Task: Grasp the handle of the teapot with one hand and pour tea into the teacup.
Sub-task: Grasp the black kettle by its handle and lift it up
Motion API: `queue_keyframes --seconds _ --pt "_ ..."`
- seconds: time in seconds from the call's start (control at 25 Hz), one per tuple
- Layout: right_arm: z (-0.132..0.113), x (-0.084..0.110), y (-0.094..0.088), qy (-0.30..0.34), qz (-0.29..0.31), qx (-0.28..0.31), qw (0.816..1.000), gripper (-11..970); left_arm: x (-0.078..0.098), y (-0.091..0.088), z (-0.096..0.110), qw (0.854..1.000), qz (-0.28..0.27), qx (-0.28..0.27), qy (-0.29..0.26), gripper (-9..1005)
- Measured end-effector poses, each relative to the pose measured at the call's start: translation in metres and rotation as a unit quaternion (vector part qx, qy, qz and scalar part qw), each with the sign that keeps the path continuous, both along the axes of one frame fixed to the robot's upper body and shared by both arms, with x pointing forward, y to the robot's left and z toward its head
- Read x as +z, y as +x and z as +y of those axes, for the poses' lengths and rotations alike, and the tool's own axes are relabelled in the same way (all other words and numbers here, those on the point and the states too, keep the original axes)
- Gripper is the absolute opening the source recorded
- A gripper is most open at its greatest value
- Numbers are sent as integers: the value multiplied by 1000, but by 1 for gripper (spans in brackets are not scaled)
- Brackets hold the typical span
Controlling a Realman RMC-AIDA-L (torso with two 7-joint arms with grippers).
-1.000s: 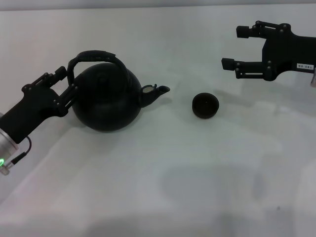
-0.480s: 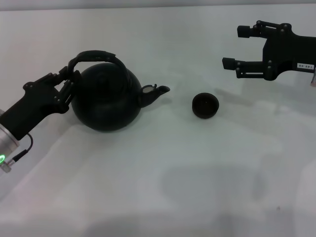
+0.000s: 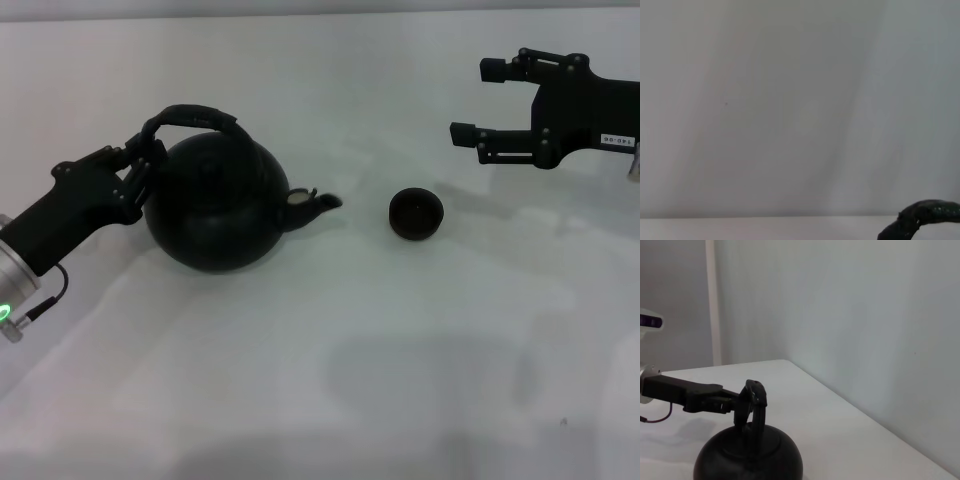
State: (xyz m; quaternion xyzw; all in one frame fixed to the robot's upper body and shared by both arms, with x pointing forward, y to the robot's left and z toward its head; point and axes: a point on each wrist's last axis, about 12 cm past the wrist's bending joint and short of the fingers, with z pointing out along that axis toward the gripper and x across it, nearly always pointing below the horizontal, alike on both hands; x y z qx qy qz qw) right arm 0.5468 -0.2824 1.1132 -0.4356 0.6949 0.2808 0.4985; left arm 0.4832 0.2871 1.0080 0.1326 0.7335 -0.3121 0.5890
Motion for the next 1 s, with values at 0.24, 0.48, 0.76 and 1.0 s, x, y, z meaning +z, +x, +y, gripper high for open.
queue_keyframes --seconds 0.24,0.48,0.76,1.0 --pt "0 -3 -1 -1 1 2 1000 858 3 6 2 1000 1 5 1 200" --pt "-1 -6 -2 -2 -2 2 1000 858 15 12 5 1000 -12 -6 2 178" --pt "-2 -8 -3 6 -9 1 1000 858 41 26 12 999 -22 -17 24 166" --pt "-4 -12 -6 19 -19 -6 1000 858 61 42 13 998 3 -28 52 163"
